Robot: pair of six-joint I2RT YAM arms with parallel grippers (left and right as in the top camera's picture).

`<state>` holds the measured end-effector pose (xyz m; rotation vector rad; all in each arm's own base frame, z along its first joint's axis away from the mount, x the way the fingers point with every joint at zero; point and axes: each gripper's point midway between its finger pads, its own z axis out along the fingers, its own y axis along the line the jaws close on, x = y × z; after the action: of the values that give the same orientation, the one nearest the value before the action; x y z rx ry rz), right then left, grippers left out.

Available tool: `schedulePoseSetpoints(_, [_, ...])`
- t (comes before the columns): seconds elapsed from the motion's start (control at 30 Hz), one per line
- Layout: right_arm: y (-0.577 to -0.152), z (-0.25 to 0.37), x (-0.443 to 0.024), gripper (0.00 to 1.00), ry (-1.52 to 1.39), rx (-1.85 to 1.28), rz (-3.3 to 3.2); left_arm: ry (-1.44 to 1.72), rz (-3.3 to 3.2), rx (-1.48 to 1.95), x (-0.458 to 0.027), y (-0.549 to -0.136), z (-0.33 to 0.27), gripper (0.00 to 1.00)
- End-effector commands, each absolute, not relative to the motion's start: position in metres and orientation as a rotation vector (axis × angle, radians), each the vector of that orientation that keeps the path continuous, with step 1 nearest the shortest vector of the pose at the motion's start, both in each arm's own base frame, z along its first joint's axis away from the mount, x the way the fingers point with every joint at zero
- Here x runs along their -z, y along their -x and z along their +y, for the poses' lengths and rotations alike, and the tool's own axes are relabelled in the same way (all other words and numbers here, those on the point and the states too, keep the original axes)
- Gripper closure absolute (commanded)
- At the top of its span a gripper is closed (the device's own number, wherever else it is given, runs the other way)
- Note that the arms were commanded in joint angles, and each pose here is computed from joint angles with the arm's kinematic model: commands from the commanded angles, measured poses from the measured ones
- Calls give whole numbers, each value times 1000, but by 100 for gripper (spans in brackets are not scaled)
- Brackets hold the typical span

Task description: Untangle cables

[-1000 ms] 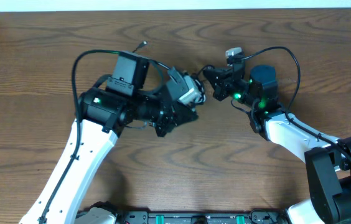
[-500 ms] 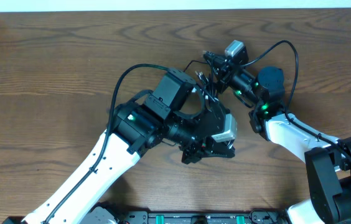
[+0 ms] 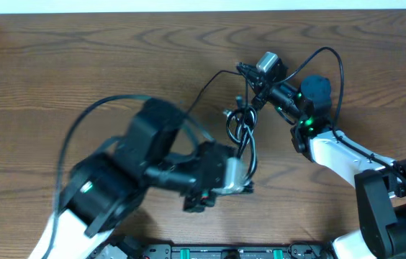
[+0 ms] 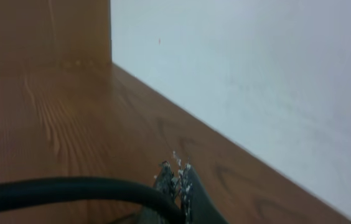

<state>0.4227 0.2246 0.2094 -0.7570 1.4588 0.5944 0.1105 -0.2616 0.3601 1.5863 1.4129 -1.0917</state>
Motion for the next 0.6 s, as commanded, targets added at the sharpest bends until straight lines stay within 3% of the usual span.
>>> schedulePoseSetpoints(0.0, [-430, 214, -195, 99, 726, -578, 1537, -1530, 1344, 900, -382, -112, -243, 93])
schedulePoseSetpoints(0.3, [-418, 212, -149, 99, 732, -660, 1754, -1100, 1632, 308, -388, -202, -188, 93])
schedulePoseSetpoints(0.57, [-431, 159, -109, 99, 565, -516, 1983, -514, 1785, -109, -410, -258, -105, 93])
